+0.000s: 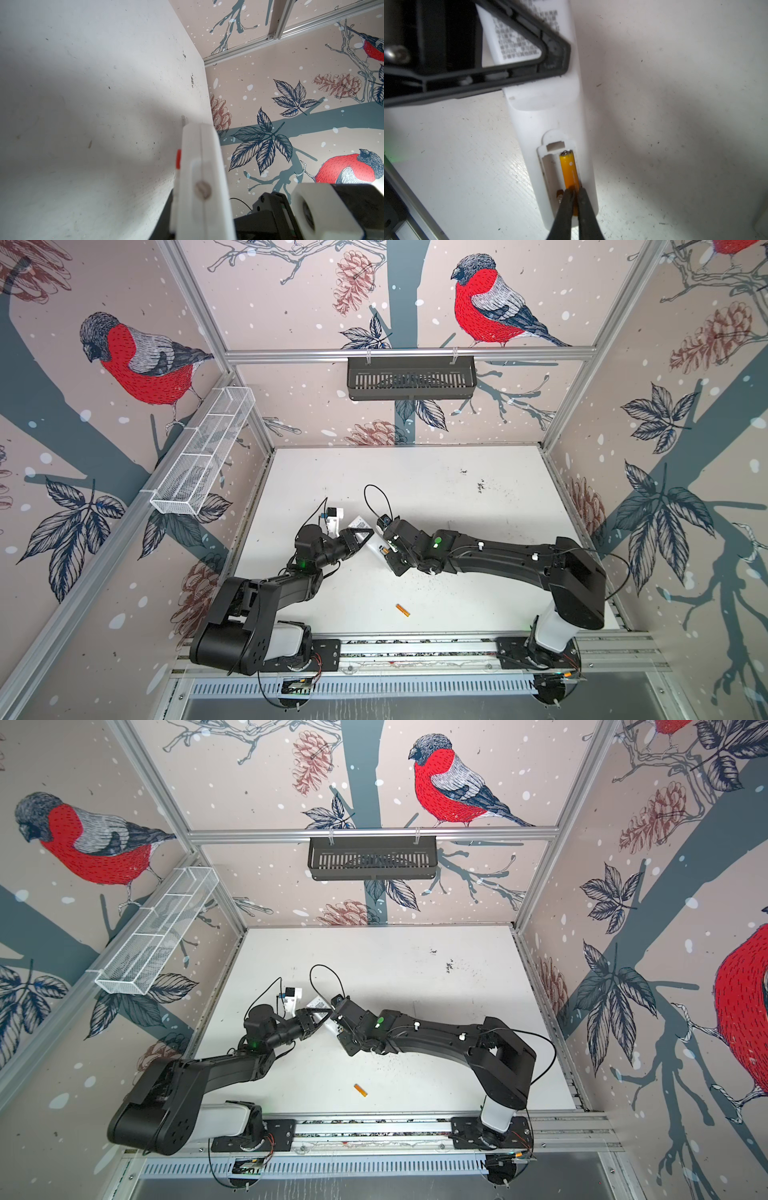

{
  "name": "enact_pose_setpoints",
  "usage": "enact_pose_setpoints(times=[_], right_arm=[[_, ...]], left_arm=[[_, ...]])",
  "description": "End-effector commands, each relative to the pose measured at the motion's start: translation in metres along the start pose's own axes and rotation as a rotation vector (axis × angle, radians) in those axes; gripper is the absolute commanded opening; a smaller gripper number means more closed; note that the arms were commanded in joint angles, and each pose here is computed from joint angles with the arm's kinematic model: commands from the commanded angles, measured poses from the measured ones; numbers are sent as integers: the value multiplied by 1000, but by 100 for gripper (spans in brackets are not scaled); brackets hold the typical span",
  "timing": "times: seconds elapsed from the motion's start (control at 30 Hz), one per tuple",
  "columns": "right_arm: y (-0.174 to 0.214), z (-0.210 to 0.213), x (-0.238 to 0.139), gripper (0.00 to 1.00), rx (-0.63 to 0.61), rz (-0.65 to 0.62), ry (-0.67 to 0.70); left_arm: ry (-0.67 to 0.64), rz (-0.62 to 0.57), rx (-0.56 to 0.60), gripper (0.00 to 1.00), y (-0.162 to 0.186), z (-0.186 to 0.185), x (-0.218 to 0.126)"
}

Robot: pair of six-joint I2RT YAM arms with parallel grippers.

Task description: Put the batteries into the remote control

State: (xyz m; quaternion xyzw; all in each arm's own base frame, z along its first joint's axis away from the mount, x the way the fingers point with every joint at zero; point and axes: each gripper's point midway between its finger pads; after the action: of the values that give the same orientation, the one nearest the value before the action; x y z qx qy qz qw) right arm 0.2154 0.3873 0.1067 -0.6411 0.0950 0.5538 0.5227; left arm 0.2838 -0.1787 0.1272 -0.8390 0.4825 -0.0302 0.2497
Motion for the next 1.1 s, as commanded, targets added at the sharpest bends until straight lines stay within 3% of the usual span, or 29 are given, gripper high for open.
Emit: enact_pose_setpoints(times=[0.0, 0.6, 1.07], right_arm=[[-3, 4, 4, 10, -2, -7, -17], [-17, 14, 13, 10, -15, -16, -77], [-25, 4, -22, 14, -9, -68, -57]], left_arm=[[145, 13, 59, 0, -5, -34, -3], [174, 11, 70, 0, -6, -40, -3], [69, 18, 37, 0, -4, -12, 0]])
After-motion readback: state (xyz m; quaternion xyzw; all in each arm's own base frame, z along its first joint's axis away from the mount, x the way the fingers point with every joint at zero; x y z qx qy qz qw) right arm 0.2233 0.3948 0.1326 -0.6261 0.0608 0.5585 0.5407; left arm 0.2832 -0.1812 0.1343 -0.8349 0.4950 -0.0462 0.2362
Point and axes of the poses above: each gripper's point midway between its finger pads, its own x axis out along the fingers, its own z axis along the line the jaws close on, y = z × x, and after that the axes turned 8 degrees about x, right-handed
